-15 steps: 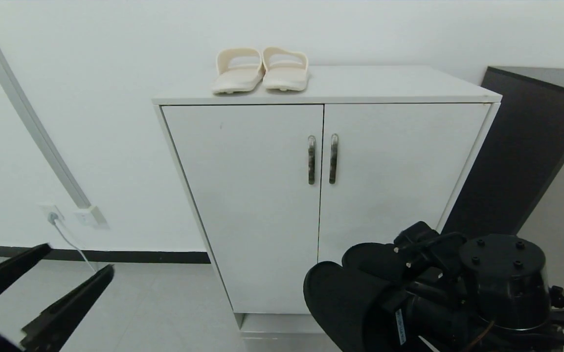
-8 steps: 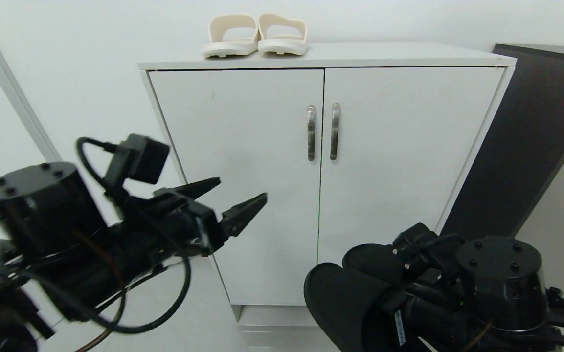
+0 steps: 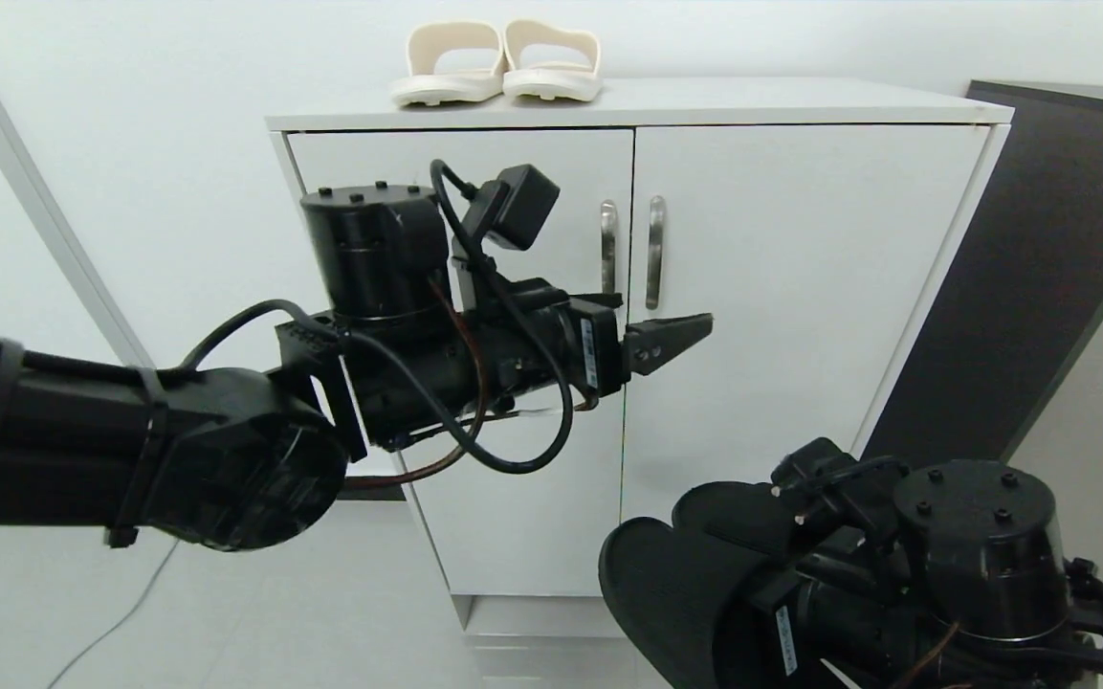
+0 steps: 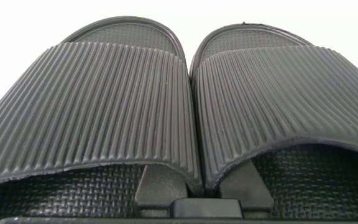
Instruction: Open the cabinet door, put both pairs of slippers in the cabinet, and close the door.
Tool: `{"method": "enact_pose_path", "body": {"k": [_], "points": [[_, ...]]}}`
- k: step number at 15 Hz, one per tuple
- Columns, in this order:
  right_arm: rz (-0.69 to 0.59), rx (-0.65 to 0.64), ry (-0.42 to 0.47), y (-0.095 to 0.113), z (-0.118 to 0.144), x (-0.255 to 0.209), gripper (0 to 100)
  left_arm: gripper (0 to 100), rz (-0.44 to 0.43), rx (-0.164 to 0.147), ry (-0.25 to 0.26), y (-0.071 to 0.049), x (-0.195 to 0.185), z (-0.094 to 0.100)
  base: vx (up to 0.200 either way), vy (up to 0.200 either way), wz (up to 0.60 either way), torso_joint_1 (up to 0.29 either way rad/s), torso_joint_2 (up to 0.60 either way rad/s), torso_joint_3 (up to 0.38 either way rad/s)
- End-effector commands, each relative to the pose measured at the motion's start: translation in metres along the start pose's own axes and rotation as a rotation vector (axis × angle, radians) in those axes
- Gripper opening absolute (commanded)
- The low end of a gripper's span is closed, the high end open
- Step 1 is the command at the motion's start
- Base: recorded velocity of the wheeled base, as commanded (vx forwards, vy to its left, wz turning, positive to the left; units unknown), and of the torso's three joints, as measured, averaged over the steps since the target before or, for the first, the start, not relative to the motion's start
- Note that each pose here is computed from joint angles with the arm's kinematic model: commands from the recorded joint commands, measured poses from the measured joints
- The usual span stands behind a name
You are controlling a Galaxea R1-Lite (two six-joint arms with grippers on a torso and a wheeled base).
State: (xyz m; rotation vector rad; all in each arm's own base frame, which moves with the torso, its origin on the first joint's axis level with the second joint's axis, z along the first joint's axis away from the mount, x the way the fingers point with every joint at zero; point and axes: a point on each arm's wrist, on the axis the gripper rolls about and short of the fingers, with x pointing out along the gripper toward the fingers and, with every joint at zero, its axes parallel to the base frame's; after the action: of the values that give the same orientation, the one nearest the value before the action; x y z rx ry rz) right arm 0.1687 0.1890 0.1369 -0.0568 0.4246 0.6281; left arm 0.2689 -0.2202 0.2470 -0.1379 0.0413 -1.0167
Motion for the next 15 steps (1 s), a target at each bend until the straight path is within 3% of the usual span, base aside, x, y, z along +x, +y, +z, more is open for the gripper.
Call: {"method": "enact_pose_path", "body": {"k": [1, 2, 6, 11, 15], "points": [[0.004, 0.000, 0.001, 0.000, 0.000, 0.000, 0, 100, -0.055, -0.046, -0.014, 0.002, 0.013, 0.013, 0.000, 0.000, 0.00, 0.000, 0.00, 0.000], [0.005, 0.000, 0.001, 0.000, 0.000, 0.000, 0, 100, -0.074, -0.088, -0.006, 0.006, 0.017, 0.020, 0.000, 0.000, 0.00, 0.000, 0.00, 0.000], [0.012, -0.001, 0.009, 0.000, -0.002, 0.000, 0, 100, -0.142, -0.184, 0.001, 0.023, 0.025, 0.034, 0.000, 0.000, 0.00, 0.000, 0.00, 0.000], [0.008, -0.001, 0.024, 0.000, -0.004, 0.004, 0, 100, -0.067, -0.175, -0.029, 0.045, 0.038, 0.033, 0.000, 0.000, 0.00, 0.000, 0.00, 0.000], [0.006, 0.000, 0.020, 0.000, -0.006, 0.007, 0, 100, 0.005, -0.169, -0.045, 0.070, 0.051, 0.026, 0.000, 0.000, 0.00, 0.000, 0.00, 0.000]]}}
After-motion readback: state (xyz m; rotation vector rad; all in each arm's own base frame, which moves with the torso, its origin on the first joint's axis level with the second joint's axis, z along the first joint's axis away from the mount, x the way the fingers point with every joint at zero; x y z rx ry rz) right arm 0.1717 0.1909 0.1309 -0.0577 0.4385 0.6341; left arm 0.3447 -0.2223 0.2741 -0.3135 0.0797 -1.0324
